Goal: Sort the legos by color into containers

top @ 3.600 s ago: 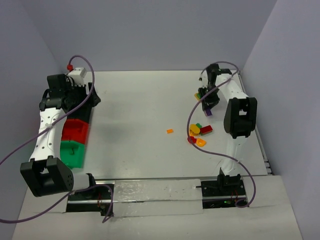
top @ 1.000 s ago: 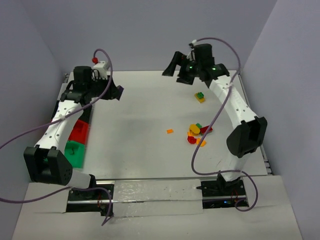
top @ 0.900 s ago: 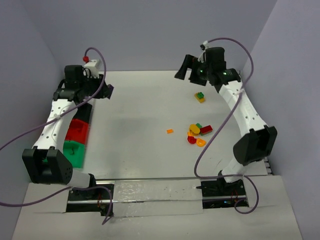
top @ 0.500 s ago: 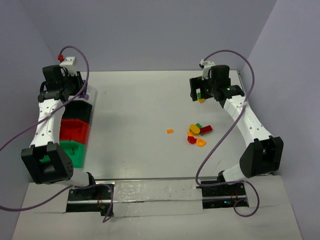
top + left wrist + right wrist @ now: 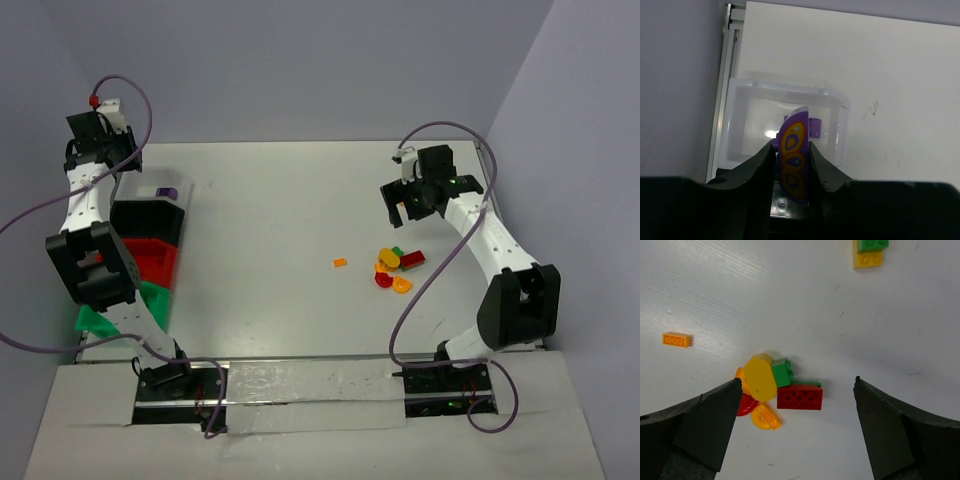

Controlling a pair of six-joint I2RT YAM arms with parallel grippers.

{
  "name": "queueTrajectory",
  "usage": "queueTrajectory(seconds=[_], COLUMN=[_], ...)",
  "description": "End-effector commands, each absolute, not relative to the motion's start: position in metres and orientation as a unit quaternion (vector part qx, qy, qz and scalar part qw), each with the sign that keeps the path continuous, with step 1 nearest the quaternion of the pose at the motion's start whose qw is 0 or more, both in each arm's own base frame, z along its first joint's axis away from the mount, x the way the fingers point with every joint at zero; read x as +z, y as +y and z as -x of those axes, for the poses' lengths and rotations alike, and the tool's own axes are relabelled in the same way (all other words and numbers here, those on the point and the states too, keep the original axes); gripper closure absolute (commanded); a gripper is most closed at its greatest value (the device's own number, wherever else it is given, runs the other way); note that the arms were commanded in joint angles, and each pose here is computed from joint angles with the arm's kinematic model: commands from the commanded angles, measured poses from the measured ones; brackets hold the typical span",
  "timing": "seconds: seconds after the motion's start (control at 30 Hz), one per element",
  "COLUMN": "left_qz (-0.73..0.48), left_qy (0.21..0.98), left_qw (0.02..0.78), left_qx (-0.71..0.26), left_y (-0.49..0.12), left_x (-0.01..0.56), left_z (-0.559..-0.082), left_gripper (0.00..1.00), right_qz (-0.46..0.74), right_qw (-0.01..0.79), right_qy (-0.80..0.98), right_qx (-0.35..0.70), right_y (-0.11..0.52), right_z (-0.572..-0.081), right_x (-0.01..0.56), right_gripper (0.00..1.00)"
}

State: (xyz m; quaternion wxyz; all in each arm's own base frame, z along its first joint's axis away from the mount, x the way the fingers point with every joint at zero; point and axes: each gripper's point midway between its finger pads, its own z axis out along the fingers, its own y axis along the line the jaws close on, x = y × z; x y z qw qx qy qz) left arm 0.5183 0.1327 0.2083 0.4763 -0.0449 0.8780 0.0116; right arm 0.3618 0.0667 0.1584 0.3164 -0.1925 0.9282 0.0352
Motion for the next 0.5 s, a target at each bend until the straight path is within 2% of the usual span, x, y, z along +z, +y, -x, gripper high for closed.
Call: queueTrajectory(seconds=[0.0, 0.2, 0.47], left_qz=[0.044, 0.091, 0.109], left_qy=[0.866, 0.882, 0.889], left_qw=[0.495, 0.457, 0.441], left_qx=[0.05, 0.073, 0.056], left_y=[0.152, 0.179, 0.185], left_x=[0.218, 0.181, 0.159], left_z=[-0.527, -0.529, -0.549], left_gripper=[1.0, 0.98, 0.9], right_qz=[0.176, 0.132, 0.096], right_qw=[0.309, 0.316, 0.323], right_qy=[0.935, 0.939, 0.941], right_qx=[0.014, -0.014, -0.02], right_y=[0.047, 0.033, 0.023], right_z=[-0.378, -0.413, -0.432], right_x=[0.159, 0.16, 0.162], right_gripper=[0.0, 0.0, 0.0])
